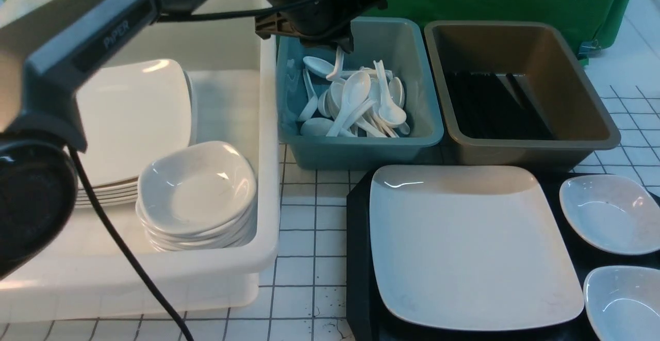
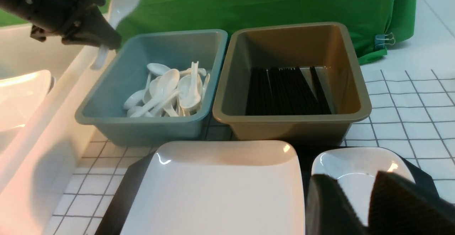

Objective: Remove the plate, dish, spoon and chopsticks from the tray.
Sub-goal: Use the left arm to put the soup spoon into the small storage box in the middle, then use the left arm to grab a plate from the dinner plate

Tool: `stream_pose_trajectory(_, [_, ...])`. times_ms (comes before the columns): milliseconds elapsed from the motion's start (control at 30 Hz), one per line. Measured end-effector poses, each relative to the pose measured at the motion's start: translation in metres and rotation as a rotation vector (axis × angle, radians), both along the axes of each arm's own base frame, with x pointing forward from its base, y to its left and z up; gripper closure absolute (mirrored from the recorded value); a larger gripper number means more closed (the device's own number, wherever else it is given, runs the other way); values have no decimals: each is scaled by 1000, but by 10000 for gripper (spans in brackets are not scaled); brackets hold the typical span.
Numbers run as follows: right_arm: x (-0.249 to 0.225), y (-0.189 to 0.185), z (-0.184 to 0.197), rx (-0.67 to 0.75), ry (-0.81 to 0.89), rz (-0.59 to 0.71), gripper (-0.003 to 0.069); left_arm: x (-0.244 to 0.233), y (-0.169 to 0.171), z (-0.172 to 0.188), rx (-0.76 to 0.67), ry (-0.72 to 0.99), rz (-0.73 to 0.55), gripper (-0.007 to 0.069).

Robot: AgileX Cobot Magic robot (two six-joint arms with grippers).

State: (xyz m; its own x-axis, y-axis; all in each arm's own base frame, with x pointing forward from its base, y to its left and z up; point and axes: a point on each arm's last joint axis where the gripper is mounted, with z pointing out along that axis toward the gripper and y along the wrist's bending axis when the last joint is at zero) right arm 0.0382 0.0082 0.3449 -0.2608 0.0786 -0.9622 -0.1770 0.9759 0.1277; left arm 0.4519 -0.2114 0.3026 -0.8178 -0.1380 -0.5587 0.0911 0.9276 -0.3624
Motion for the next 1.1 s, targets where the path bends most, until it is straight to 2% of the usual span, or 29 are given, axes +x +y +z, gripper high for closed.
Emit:
stream_pose_trajectory(67, [0, 0, 0, 0, 0, 0, 461, 4, 0, -7, 3, 4, 3, 487])
stream_pose_trajectory(100, [0, 0, 0, 0, 0, 0, 461, 8, 0, -13, 10, -2, -3, 422])
stream_pose_trajectory(267, [0, 0, 0, 0, 0, 0, 461, 10, -5, -22, 2, -3, -54, 217])
stream_pose_trajectory(333, [0, 0, 0, 0, 0, 0, 461, 6, -6, -15, -20, 5, -80, 172])
stream_pose_trajectory(400, [0, 0, 0, 0, 0, 0, 461, 2, -6, -9, -21, 11, -95, 166])
stream_pose_trajectory(500, [0, 0, 0, 0, 0, 0, 461, -12, -2, 17, -15, 24, -129, 224])
stream_pose_trajectory(567, [0, 0, 0, 0, 0, 0, 461, -31, 5, 50, 0, 21, -171, 329])
stream_pose_trajectory(600, [0, 0, 0, 0, 0, 0, 461, -34, 6, 56, 4, 19, -182, 351])
stream_pose_trajectory(667, [0, 0, 0, -1, 5, 0, 461, -58, 15, 94, 27, -31, -258, 524])
stream_pose_trajectory(700, [0, 0, -1, -1, 6, 0, 461, -60, 15, 96, 25, -38, -257, 535])
stream_pose_trajectory(767, [0, 0, -1, -2, 11, 0, 461, -87, 19, 130, -46, -94, -326, 609])
stream_pose_trajectory(867, [0, 0, -2, -4, 19, 0, 461, -118, 19, 147, -118, -108, -429, 624])
stream_pose_trajectory(933, [-1, 0, -2, -5, 25, 0, 461, -139, 17, 146, -127, -86, -489, 624])
stream_pose_trajectory(1000, [-1, 0, -2, -6, 27, 0, 460, -155, 15, 138, -122, -48, -522, 624])
stream_pose_trajectory(1100, [-1, 0, -3, -6, 30, 0, 456, -182, 8, 105, -98, 86, -578, 624])
